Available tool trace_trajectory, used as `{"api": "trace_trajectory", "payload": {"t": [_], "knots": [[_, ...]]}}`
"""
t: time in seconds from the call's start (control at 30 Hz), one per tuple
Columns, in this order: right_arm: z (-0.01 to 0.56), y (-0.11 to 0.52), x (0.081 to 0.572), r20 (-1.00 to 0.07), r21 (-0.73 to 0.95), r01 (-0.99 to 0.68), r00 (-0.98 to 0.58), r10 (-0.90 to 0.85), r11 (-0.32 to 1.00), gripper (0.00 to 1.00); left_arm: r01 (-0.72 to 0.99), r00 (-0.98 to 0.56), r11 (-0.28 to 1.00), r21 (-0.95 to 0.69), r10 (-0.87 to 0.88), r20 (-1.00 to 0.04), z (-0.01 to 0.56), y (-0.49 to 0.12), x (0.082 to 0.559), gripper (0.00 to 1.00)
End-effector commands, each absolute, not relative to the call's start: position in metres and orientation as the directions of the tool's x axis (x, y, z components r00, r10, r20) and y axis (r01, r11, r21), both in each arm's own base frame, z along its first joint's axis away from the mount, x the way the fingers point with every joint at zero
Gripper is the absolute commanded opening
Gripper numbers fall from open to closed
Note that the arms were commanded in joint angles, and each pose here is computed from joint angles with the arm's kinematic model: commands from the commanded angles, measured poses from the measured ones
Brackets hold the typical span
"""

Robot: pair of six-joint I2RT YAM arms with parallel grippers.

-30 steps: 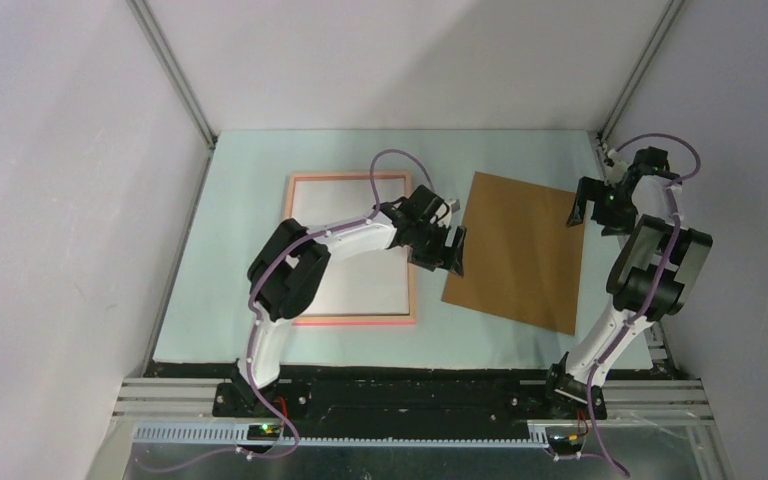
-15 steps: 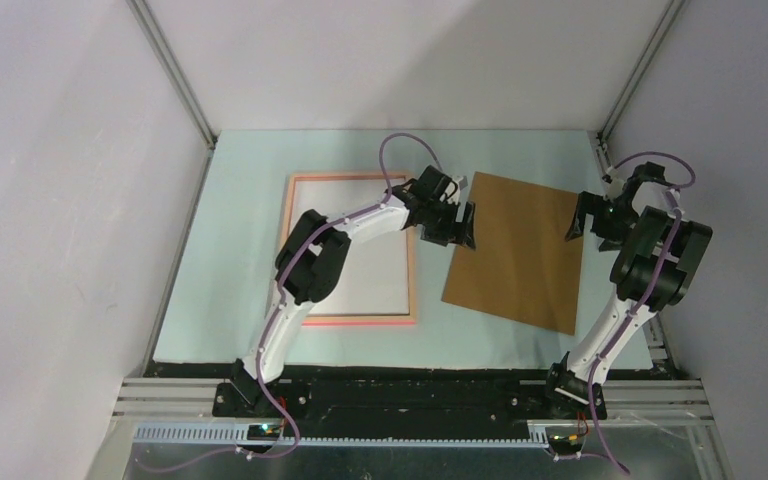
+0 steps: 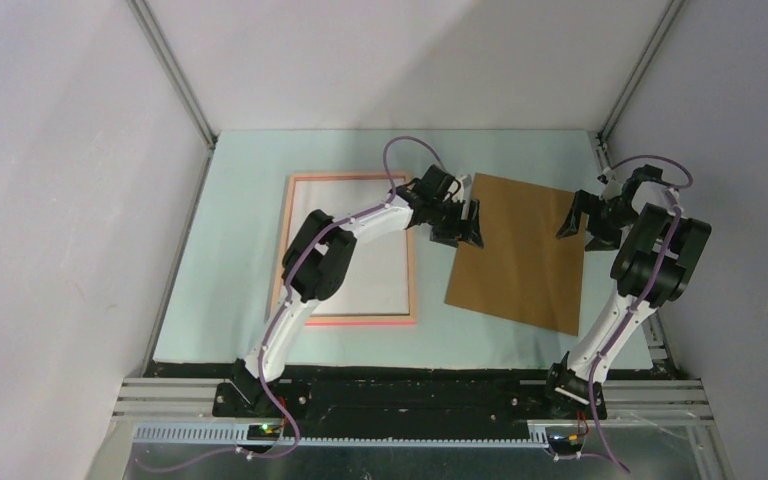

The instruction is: Put the photo into the frame

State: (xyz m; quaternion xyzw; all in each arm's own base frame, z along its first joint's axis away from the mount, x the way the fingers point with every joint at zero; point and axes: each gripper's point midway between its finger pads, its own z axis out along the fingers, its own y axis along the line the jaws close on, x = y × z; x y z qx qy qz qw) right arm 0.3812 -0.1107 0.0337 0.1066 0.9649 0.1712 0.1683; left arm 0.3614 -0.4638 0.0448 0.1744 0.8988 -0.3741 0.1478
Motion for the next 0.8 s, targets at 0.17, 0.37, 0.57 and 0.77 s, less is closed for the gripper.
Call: {"api": "trace_trajectory", "payload": {"t": [0.17,0.37,0.57,0.77], "knots": [[0.052,-0.061,0.380,-0.186,0.650,0.129,-0.928,0.322,0.749,0.94,0.397,-0.917,0.655,-0.643,0.252,-0.309,0.038,-0.452,0.320,0.84],[0.085,-0.044,0.378,-0.196,0.742,0.083,-0.922,0.333,0.666,0.92,0.416,-0.909,0.641,-0.645,0.273,-0.314,0.044,-0.445,0.310,0.84],[0.136,-0.023,0.368,-0.237,0.816,0.000,-0.912,0.335,0.578,0.90,0.457,-0.889,0.610,-0.647,0.307,-0.339,0.048,-0.444,0.308,0.84],[0.182,-0.006,0.352,-0.287,0.852,-0.084,-0.901,0.326,0.518,0.88,0.503,-0.864,0.554,-0.664,0.338,-0.373,0.059,-0.450,0.308,0.84]]}}
